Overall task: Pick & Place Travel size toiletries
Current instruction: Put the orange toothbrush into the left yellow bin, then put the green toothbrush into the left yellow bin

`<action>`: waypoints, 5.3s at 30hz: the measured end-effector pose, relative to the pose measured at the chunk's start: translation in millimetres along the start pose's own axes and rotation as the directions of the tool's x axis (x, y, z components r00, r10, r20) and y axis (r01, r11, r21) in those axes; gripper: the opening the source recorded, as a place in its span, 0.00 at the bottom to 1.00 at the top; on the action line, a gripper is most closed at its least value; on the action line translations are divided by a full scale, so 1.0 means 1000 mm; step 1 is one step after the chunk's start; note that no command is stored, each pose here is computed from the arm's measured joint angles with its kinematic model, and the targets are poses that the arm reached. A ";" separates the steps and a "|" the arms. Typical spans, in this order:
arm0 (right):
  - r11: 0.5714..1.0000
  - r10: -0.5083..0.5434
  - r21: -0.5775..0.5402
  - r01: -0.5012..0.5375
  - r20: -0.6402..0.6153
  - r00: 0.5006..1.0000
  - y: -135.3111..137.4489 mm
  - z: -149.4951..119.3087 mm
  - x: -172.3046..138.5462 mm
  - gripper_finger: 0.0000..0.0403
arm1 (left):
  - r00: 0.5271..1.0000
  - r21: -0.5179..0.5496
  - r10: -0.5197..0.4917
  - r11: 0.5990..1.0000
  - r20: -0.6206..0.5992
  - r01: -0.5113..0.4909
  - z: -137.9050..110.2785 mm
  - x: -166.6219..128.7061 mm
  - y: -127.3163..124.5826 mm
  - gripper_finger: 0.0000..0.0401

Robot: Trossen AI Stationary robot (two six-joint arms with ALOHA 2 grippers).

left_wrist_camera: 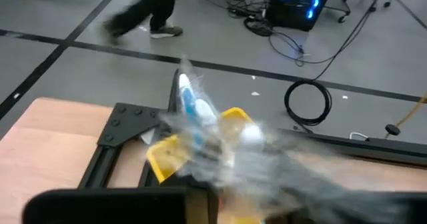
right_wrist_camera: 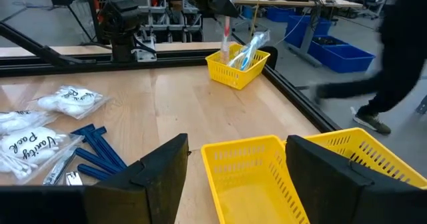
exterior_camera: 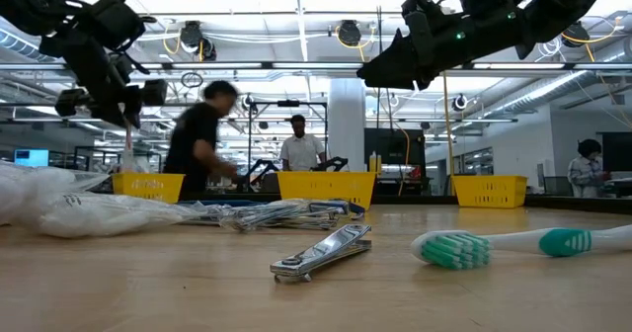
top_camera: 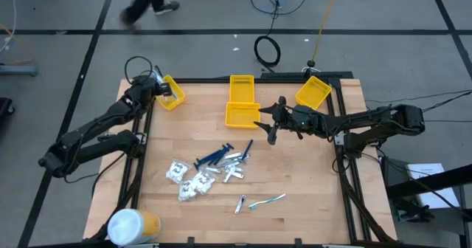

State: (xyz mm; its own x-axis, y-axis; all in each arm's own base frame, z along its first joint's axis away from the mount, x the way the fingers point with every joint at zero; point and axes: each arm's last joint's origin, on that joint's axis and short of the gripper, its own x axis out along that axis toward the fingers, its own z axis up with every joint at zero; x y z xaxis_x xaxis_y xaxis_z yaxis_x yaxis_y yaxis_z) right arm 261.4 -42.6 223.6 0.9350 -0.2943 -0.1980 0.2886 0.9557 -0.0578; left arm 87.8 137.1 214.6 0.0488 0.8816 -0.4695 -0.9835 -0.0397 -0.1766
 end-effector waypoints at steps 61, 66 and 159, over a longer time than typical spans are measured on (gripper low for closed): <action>1.000 0.001 0.016 -0.001 0.015 1.000 0.000 0.002 0.000 0.59 | 0.822 0.214 -0.545 0.794 -0.166 0.569 -0.006 -0.044 -0.046 0.61; 1.000 0.001 0.015 -0.001 0.015 1.000 0.000 0.002 0.000 0.59 | 0.863 0.192 -0.347 0.879 -0.367 0.436 -0.042 -0.053 -0.041 0.61; 1.000 0.008 0.022 -0.008 -0.001 1.000 0.001 0.000 0.000 0.59 | 0.985 -0.007 0.120 0.993 -0.123 -0.122 -0.027 0.039 -0.032 0.33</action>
State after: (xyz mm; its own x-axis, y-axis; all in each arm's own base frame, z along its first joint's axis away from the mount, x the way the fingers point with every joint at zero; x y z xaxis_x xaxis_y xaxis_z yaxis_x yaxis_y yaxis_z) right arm 261.6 -41.8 223.4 0.9370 -0.2871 -0.1993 0.2860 0.9576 -0.0345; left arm 126.2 159.7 178.5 -0.0483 0.8056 -0.5905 -0.9808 -0.1500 -0.1245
